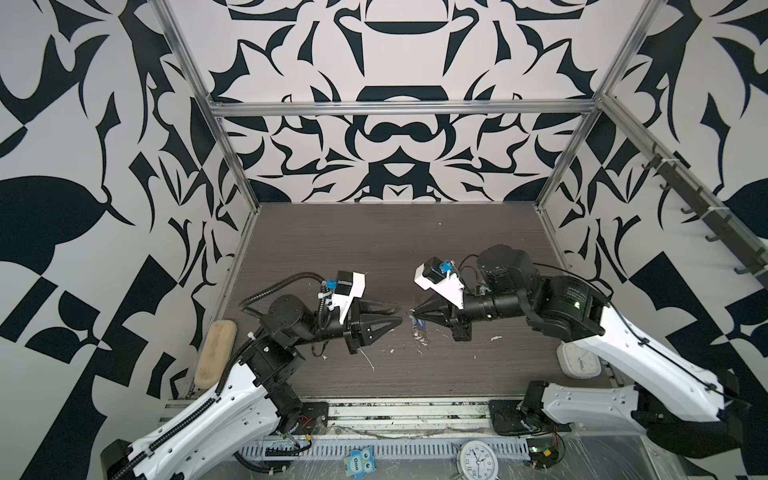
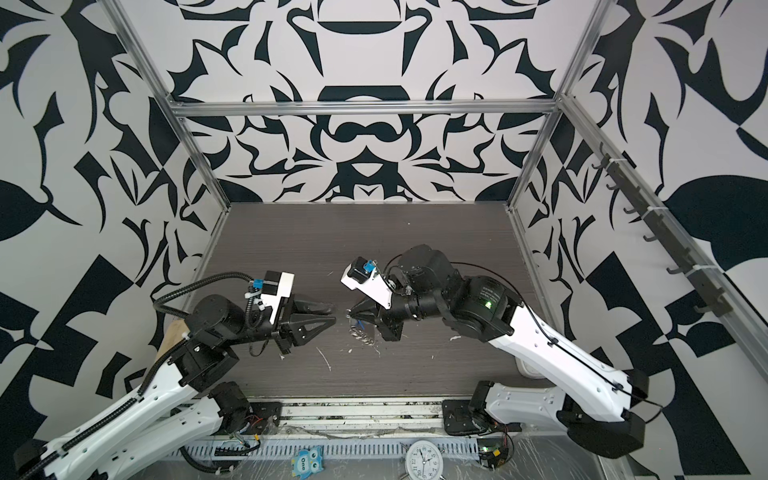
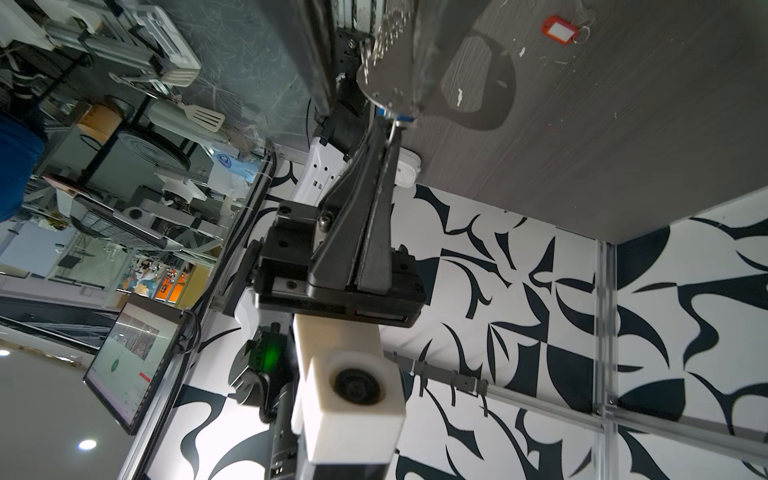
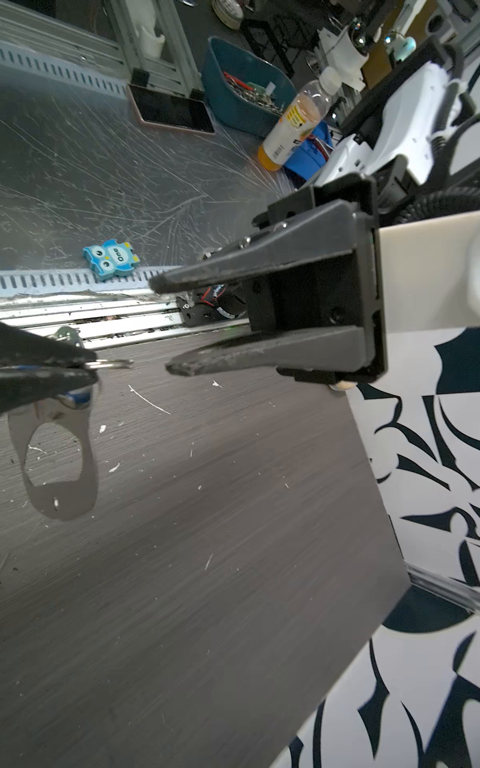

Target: Remove the keys from the keyring

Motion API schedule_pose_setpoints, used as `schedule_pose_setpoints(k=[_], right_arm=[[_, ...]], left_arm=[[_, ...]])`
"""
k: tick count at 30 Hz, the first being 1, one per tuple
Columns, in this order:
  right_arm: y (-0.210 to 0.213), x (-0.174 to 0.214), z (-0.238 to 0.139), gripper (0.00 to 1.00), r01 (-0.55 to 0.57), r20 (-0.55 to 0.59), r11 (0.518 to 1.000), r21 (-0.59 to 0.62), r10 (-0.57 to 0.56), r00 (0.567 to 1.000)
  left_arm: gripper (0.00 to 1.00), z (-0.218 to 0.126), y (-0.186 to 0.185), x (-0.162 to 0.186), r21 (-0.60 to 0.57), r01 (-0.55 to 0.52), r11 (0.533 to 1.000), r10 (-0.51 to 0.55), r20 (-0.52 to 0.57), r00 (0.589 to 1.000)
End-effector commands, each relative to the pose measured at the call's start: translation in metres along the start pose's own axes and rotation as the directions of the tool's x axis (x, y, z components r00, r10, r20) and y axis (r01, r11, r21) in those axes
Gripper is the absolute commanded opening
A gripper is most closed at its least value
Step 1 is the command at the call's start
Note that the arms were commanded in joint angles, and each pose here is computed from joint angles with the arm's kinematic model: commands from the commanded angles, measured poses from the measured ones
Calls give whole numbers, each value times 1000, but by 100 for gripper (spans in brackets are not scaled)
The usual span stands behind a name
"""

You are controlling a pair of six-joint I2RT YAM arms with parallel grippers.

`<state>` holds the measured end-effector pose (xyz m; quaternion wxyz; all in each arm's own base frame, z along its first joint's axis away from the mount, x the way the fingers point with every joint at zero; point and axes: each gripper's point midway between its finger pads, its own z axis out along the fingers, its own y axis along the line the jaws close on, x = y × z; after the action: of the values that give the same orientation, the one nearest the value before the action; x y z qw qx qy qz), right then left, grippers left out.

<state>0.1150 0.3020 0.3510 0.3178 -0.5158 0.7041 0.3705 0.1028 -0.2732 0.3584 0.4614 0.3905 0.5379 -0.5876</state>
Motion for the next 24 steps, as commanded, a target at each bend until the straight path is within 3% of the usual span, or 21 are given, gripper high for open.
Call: schedule_pose_setpoints(k=[1,8,16,21,24], right_arm=[[13,-4,-10,0,38,-19,998,-58,-39,999],[11,-9,-9,0,39,-19,998,-55,-41,999],[7,-15,-10,0,41,-6,998,-38,-41,999],[6,-17,-6,0,35,-14,998,-46,-36,999],[5,-19,-3,0,33,-17,998,-48,-34,999]], left_arm=[[33,4,-7,1,45,19,999,-17,-47,999],[26,10,-3,3,49,46,998,-42,-74,996],[26,13,-1,5,50,59,997,-54,-90,994],[20,13,-3,3,57,52,997,-47,-84,995],[11,14,-3,1,58,47,997,-42,-77,996]])
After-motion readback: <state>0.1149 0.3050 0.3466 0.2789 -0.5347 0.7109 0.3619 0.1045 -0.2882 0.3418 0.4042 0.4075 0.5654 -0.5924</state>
